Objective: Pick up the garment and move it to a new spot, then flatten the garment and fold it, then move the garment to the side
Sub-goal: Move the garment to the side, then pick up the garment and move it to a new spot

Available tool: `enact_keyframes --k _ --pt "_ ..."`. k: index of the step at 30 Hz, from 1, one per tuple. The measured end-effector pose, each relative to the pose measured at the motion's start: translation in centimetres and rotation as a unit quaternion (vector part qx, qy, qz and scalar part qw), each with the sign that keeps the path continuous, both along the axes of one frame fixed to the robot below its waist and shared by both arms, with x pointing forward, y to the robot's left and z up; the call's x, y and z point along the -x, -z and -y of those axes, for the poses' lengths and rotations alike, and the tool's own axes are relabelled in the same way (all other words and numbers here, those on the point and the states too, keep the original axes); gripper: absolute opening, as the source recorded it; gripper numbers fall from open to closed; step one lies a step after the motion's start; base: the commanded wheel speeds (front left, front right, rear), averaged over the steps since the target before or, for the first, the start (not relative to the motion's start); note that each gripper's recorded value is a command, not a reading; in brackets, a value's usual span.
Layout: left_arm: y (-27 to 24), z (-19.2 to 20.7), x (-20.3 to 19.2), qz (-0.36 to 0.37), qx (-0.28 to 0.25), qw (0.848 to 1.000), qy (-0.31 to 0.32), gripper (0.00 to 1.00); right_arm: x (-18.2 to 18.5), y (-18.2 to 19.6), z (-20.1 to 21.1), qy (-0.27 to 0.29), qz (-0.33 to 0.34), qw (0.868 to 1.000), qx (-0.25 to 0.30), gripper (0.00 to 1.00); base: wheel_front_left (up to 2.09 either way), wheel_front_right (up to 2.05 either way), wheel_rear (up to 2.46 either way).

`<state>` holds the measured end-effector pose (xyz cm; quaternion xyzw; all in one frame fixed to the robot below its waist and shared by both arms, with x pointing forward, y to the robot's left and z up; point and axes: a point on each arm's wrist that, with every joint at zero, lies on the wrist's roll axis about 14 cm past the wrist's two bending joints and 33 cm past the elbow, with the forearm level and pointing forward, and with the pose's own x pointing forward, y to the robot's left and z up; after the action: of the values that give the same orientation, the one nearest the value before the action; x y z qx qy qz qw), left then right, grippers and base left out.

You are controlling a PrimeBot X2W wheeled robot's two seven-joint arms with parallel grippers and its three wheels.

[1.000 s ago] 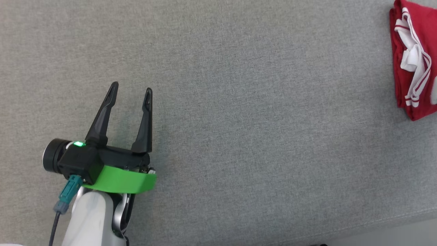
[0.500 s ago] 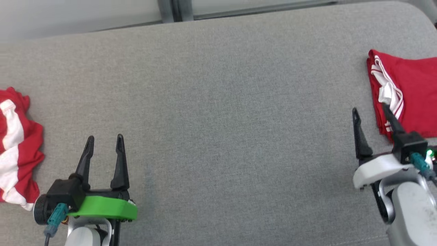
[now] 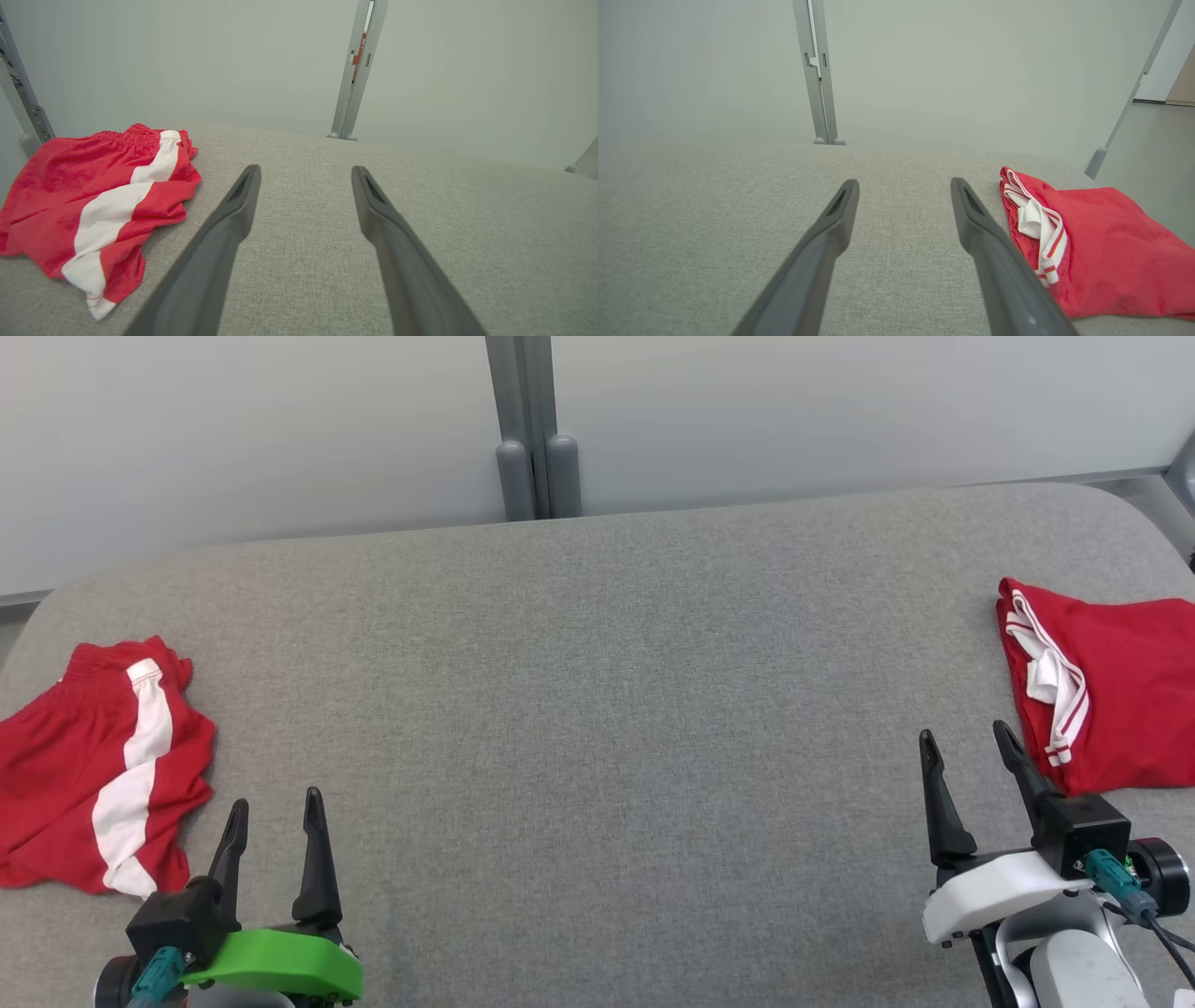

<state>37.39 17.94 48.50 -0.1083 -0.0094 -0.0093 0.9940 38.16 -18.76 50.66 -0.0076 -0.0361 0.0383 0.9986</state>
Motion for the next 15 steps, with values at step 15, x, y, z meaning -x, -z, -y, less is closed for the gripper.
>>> enact_keyframes --k 15 --pt "-0.02 -0.57 0.56 -0.001 0.004 1.0 -0.012 1.0 0.74 -0.26 0.08 0.015 0.006 1.0 -0.019 1.0 0.0 0.0 0.0"
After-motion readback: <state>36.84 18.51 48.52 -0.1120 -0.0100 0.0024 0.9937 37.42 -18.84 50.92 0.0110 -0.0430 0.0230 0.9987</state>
